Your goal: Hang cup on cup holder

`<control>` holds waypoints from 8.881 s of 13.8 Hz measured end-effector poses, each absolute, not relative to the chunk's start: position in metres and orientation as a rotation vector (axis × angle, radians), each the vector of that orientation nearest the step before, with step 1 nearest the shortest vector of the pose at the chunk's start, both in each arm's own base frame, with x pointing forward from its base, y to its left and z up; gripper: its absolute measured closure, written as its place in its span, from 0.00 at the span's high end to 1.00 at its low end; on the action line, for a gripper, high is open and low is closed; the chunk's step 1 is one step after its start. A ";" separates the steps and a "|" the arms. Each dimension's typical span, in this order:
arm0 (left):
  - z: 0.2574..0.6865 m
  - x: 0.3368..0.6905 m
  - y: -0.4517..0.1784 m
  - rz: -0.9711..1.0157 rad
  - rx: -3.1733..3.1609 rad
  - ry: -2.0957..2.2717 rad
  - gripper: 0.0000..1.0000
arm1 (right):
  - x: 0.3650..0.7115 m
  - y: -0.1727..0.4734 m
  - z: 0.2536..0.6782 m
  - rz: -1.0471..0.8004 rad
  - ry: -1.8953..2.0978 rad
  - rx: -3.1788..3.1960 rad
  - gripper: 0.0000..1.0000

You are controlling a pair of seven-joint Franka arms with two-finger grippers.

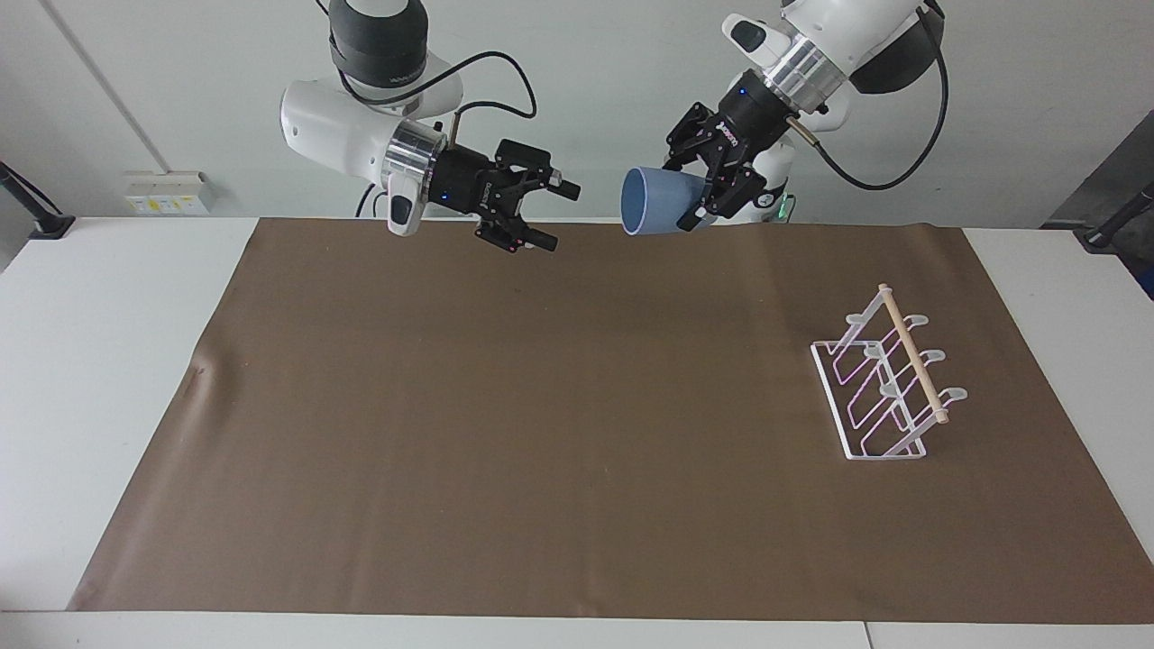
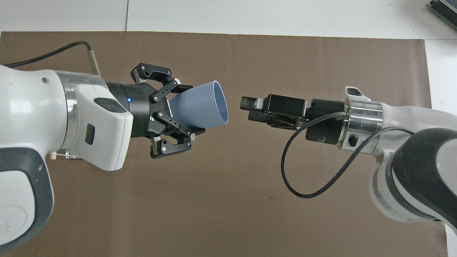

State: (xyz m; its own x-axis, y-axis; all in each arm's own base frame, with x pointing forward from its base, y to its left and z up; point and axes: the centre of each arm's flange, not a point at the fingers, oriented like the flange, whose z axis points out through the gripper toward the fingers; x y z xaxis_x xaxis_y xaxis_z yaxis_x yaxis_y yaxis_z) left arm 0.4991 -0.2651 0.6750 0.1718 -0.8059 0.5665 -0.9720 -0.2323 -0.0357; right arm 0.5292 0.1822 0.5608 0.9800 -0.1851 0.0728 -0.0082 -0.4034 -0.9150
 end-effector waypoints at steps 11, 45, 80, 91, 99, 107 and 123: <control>0.607 0.519 -0.189 0.070 2.520 -2.127 0.81 | 0.542 0.076 0.522 -0.260 -0.070 -2.814 1.00; 0.411 0.612 -0.158 -1.123 2.066 -3.121 0.81 | 0.543 -0.023 0.630 -0.028 0.153 -3.143 1.00; 0.575 0.567 -0.082 -0.205 3.212 -1.026 1.00 | 0.543 -0.027 0.622 -0.002 0.116 -3.164 1.00; 0.652 0.527 -0.025 -0.114 3.150 0.025 1.00 | 0.542 -0.027 0.619 0.009 0.116 -3.164 1.00; 0.679 0.510 -0.030 -0.060 3.157 0.070 1.00 | 0.542 -0.027 0.619 0.010 0.117 -3.164 1.00; 0.678 0.511 -0.011 -0.063 3.154 0.084 1.00 | 0.542 -0.028 0.619 0.009 0.118 -3.164 1.00; 0.677 0.511 0.005 -0.069 3.146 0.006 1.00 | 0.543 -0.028 0.619 0.005 0.119 -3.164 1.00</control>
State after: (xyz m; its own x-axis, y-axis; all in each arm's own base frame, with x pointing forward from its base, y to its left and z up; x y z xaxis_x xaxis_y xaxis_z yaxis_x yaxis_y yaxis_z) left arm 0.5108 0.0053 0.6771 0.9990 0.0041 -0.0437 0.0039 -1.0000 -0.0049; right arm 0.5426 -0.0280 0.6191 0.9972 -0.0753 -0.0021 -0.0753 -0.9969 0.0246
